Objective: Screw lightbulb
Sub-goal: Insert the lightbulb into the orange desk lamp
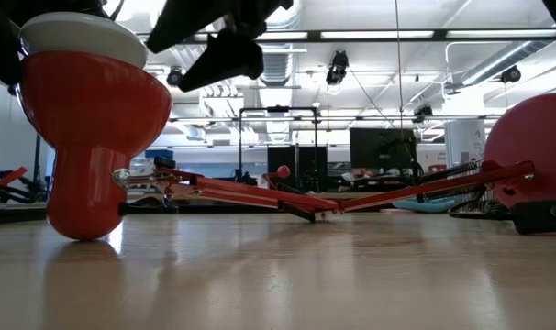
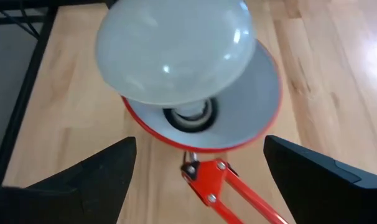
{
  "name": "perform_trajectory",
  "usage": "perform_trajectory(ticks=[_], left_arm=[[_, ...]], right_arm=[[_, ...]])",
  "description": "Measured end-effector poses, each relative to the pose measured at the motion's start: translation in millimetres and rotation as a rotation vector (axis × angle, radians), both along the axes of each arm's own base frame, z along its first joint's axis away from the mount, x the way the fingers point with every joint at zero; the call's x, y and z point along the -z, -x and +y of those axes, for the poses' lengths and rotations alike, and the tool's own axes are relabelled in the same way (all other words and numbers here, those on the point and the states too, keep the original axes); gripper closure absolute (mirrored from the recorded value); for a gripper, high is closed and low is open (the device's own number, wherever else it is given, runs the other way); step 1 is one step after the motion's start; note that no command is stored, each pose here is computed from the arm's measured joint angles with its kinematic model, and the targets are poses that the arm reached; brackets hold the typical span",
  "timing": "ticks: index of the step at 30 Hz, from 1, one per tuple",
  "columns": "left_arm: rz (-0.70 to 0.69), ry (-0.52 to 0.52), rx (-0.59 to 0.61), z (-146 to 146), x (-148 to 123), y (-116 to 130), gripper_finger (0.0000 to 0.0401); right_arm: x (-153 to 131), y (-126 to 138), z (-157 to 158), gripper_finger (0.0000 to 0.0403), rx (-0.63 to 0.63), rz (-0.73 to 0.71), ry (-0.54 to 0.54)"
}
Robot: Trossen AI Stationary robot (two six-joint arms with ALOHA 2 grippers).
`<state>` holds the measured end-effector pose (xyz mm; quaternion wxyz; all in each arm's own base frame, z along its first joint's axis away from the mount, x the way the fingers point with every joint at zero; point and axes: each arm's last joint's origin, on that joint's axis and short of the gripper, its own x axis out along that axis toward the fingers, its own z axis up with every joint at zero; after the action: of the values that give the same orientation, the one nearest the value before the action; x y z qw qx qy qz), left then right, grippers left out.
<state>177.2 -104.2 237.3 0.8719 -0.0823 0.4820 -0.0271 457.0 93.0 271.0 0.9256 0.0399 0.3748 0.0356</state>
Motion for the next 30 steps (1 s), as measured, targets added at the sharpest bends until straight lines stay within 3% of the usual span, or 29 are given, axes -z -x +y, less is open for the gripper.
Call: perform_trajectory(ticks=[13,30], left_arm=[[0.001,0.005,-0.007,0,0,0,0.0132],[0.004,0.016,-0.022,0,0,0,0.0132]], right_arm=[[3,-5,-32,0.0063,0.120,0.025,-0.005],[8,-8,-45,0.0185,0.183,0.031,-0.030]])
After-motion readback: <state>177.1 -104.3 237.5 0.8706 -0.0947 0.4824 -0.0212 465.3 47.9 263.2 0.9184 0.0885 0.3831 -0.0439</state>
